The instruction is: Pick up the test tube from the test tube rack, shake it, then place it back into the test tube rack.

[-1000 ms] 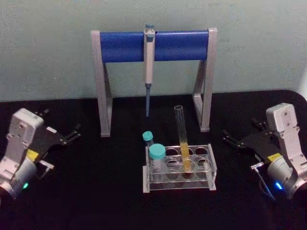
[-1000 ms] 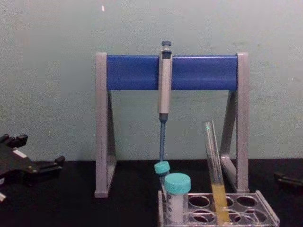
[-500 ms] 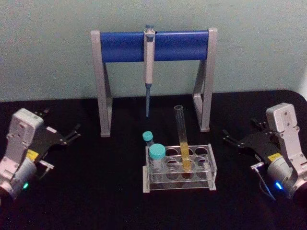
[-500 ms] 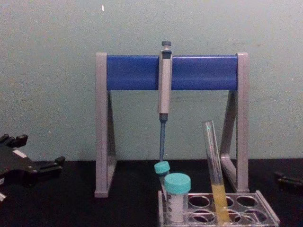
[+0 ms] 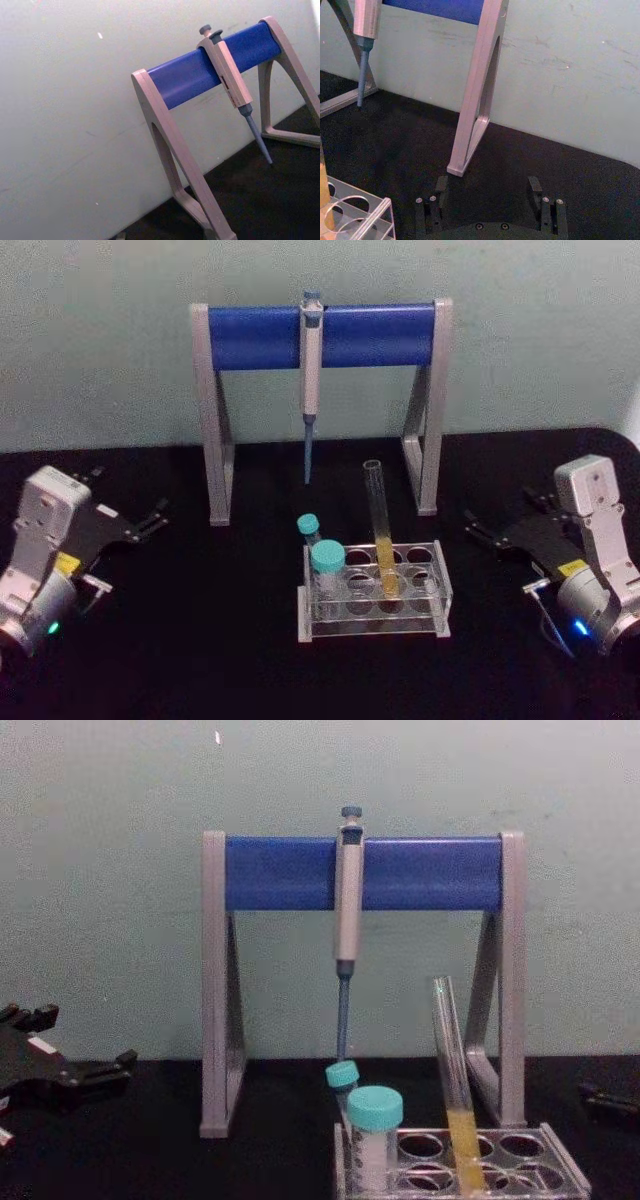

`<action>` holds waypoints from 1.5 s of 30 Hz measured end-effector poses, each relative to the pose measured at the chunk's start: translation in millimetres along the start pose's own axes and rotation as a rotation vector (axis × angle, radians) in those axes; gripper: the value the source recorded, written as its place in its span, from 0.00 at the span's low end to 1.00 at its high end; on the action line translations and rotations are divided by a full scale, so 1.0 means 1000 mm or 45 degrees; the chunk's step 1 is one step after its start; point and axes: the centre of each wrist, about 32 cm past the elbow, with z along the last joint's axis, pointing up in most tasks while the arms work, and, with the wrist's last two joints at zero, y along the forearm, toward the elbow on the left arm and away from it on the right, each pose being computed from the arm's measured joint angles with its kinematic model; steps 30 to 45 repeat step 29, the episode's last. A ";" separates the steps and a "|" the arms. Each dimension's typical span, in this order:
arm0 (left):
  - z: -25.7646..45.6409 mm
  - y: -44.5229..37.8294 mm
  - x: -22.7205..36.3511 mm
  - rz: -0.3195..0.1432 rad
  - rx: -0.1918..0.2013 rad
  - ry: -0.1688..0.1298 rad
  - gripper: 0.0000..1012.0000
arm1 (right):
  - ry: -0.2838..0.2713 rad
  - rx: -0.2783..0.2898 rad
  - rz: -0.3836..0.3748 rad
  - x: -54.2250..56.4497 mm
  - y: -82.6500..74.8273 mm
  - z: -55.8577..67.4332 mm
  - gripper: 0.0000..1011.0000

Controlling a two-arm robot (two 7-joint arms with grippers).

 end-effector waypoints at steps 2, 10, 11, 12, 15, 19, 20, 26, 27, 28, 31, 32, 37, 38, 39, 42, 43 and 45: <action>0.0000 0.0000 0.0000 0.000 0.000 0.000 0.99 | 0.000 0.000 0.000 0.000 0.000 0.000 0.99; 0.0000 0.0000 0.0000 0.000 0.000 0.000 0.99 | 0.000 0.000 0.000 0.000 0.000 0.000 0.99; 0.0000 0.0000 0.0000 0.000 0.000 0.000 0.99 | 0.000 0.000 0.000 0.000 0.000 0.000 0.99; 0.0000 0.0000 0.0000 0.000 0.000 0.000 0.99 | 0.000 0.000 0.000 0.000 0.000 0.000 0.99; 0.0000 0.0000 0.0000 0.000 0.000 0.000 0.99 | 0.000 0.000 0.000 0.000 0.000 0.000 0.99; 0.0000 0.0000 0.0000 0.000 0.000 0.000 0.99 | 0.000 0.000 0.000 0.000 0.000 0.000 0.99; 0.0000 0.0000 0.0000 0.000 0.000 0.000 0.99 | 0.000 0.000 0.000 0.000 0.000 0.000 0.99; 0.0000 0.0000 0.0000 0.000 0.000 0.000 0.99 | 0.000 0.000 0.000 0.000 0.000 0.000 0.99; 0.0000 0.0000 0.0000 0.000 0.000 0.000 0.99 | 0.000 0.000 0.000 0.000 0.000 0.000 0.99; 0.0000 0.0000 0.0000 0.000 0.000 0.000 0.99 | 0.000 0.000 0.000 0.000 0.000 0.000 0.99; 0.0000 0.0000 0.0000 0.000 0.000 0.000 0.99 | 0.000 0.000 0.000 0.000 0.000 0.000 0.99; 0.0000 0.0000 0.0000 0.000 0.000 0.000 0.99 | 0.000 0.000 0.000 0.000 0.000 0.000 0.99; 0.0000 0.0000 0.0000 0.000 0.000 0.000 0.99 | 0.000 0.000 0.000 0.000 0.000 0.000 0.99; 0.0000 0.0000 0.0000 0.000 0.000 0.000 0.99 | 0.000 0.000 0.000 0.000 0.000 0.000 0.99; 0.0000 0.0000 0.0000 0.000 0.000 0.000 0.99 | 0.000 0.000 0.000 0.000 0.000 0.000 0.99; 0.0000 0.0000 0.0000 0.000 0.000 0.000 0.99 | 0.000 0.000 0.000 0.000 0.000 0.000 0.99; 0.0000 0.0000 0.0000 0.000 0.000 0.000 0.99 | 0.000 0.000 0.000 0.000 0.000 0.000 0.99; 0.0000 0.0000 0.0000 0.000 0.000 0.000 0.99 | 0.000 0.000 0.000 0.000 0.000 0.000 0.99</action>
